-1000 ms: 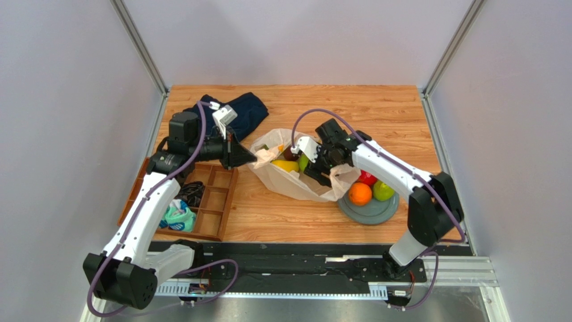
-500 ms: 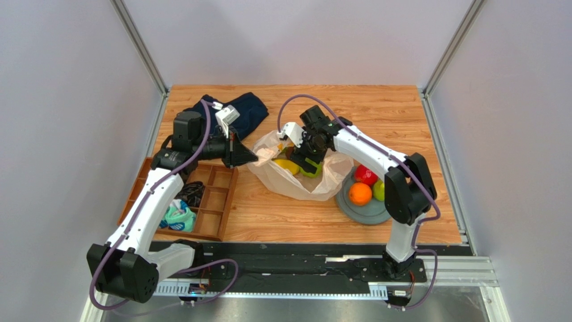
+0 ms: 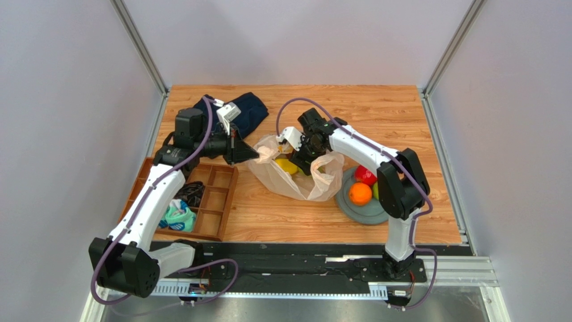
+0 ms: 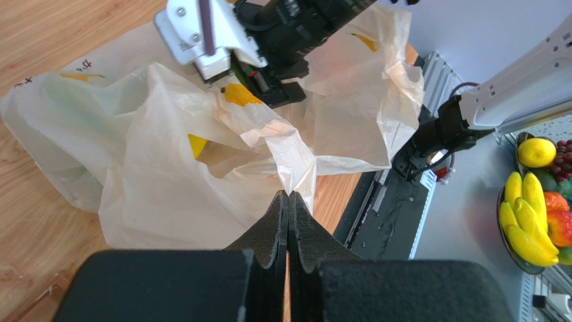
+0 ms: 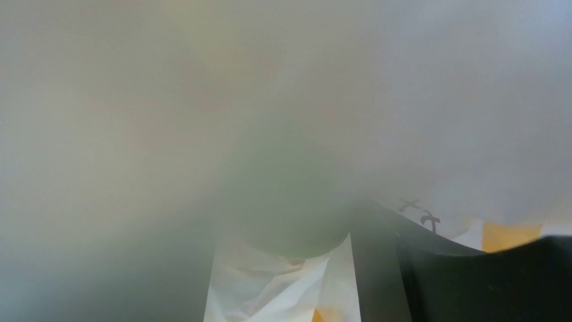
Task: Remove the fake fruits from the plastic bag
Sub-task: Take out the fake fruit from the plastic bag, then place the fake fruit on the plate.
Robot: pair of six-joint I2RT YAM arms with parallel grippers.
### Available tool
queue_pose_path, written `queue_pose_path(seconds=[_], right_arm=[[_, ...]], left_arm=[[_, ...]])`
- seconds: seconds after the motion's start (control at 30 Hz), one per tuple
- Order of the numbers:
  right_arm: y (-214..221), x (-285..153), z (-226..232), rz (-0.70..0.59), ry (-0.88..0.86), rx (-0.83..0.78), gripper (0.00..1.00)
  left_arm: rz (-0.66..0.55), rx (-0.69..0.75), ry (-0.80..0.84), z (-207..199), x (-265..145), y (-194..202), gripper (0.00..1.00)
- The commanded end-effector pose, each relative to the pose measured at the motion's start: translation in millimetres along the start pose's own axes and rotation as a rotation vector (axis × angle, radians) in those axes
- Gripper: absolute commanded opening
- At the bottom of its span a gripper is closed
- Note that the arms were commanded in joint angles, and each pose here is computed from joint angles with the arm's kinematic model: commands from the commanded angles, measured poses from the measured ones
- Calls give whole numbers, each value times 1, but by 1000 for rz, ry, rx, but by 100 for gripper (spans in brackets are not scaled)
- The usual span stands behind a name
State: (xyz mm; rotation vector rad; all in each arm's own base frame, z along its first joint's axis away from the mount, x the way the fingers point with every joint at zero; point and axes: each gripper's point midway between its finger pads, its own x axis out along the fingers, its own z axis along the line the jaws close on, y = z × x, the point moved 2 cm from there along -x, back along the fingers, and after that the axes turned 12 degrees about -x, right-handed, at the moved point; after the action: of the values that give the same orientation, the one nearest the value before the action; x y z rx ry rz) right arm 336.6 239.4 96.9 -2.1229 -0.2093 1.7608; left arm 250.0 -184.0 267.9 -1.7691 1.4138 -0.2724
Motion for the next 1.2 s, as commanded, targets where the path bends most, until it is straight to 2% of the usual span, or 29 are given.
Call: queue_pose_path(seconds=[0.0,0.03,0.17,0.4,0.57,0.7,0.83,0.9,1.03,1.17], right_arm=[[-54,-87,-1,-288,47,-115,41],[-67,-114,10,-387,28,-149,41],[-86,-156,33,-554,-23,-204,43],[-96,-194,39,-630,10,-190,42],[-57,-232,48,-522,158,-206,41],[0,-247,81,-386,187,-199,42],[71,-223,112,-173,173,-154,40],[101,-209,128,-78,133,-189,40],[140,-176,143,-4,136,-259,41],[163,-155,142,81,147,-303,41]], left_arm=[[-44,63,15,-7,2,-24,0],[-46,58,10,-5,2,-26,0],[-73,62,-22,4,7,-36,0],[-77,22,-66,28,22,-47,0],[-130,64,-84,20,15,-62,0],[-154,76,-74,16,13,-62,0],[-179,53,-60,6,8,-65,0],[-184,58,-44,3,7,-61,0],[-217,69,-79,9,2,-57,0],[-185,65,-86,11,1,-47,0]])
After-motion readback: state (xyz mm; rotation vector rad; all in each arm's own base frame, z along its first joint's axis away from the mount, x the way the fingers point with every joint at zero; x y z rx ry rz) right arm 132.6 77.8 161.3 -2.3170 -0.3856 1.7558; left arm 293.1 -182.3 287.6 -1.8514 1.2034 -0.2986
